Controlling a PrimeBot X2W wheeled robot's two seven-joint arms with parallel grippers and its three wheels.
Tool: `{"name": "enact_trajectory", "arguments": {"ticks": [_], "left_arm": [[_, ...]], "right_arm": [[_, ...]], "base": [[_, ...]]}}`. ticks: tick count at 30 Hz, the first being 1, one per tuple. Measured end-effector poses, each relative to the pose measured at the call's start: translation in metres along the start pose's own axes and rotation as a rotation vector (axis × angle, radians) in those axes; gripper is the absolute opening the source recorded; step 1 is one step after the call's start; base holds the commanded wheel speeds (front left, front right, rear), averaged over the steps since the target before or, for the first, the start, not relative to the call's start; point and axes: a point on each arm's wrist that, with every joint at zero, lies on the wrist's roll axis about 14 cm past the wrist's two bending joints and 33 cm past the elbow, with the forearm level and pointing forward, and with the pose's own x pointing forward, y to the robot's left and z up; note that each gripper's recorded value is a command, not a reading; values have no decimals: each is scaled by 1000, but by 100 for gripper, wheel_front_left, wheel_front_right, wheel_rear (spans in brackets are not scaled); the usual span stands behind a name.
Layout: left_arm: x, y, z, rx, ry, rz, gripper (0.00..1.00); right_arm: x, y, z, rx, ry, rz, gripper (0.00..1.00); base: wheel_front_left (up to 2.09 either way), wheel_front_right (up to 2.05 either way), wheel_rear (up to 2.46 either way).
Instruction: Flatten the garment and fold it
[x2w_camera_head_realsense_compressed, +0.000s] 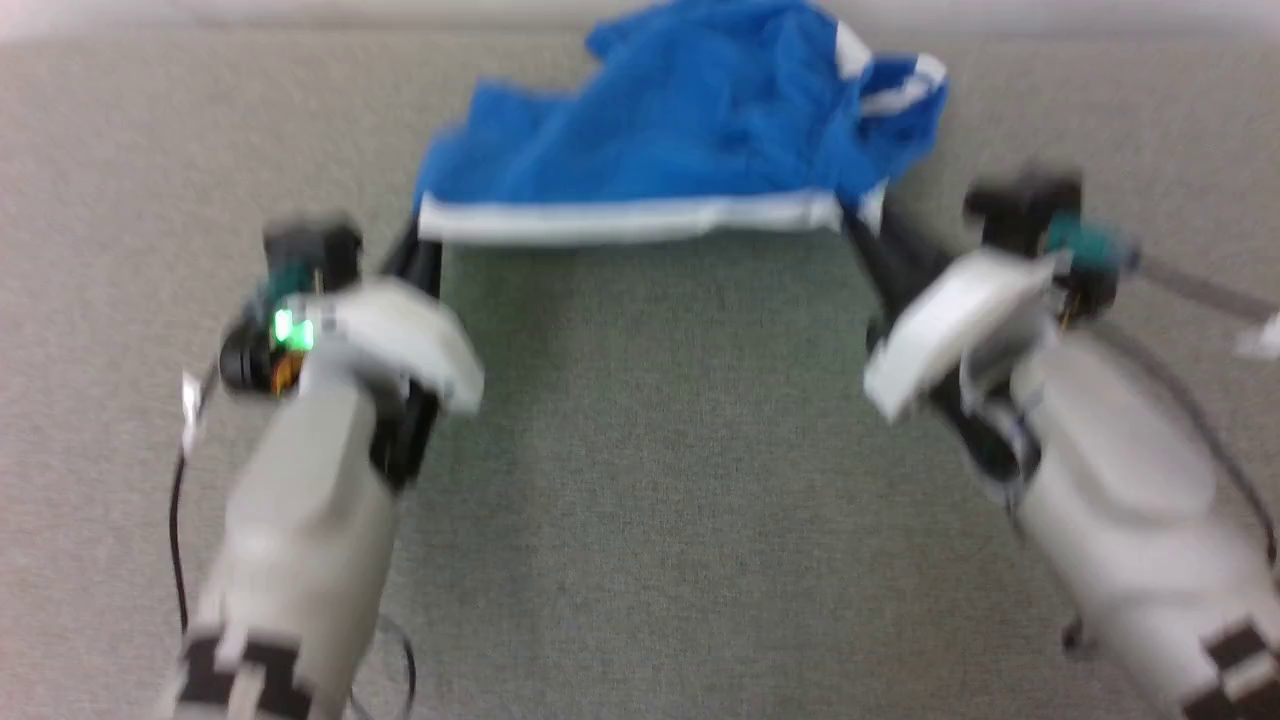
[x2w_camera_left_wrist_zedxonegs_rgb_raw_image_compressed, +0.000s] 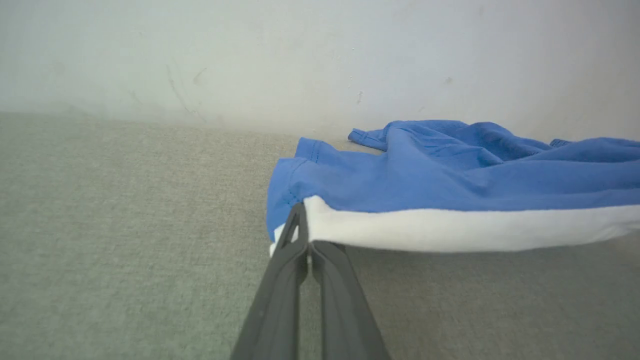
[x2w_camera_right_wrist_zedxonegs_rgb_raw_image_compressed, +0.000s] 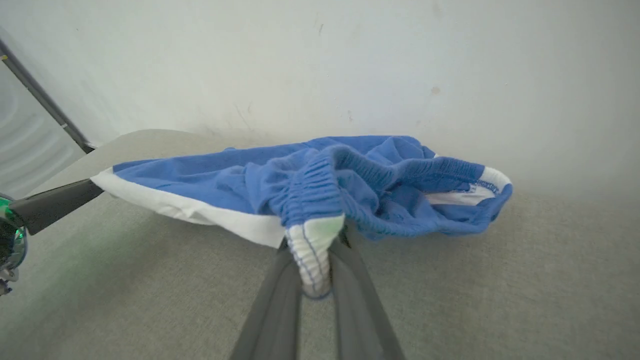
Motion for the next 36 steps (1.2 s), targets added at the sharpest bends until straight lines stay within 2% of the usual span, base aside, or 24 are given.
{"name": "enact_trajectory", "arguments": {"ticks": [11,17,22,29,36], "left_arm": [[-128,-8,-26,12,1,7,0],[-201,-23,-28,-17,54,33,0],[-246,-29,-23,-63,89,67,0],[-261,-28,-6,-101,64,95,0],[-217,-29,13,-33,61,-11,0]], "right_arm": [[-116,44,-25,11,55,45,0],[-174,59,-31,19,86,3,0],[-210,76,-37,67,125,-35,0],[-224,87,-38,123,151,-71,0],[-206,76,-33,181,155,-102,0]], "base": [[0,0,0],[0,0,0],[0,0,0],[0,0,0],[0,0,0]]}}
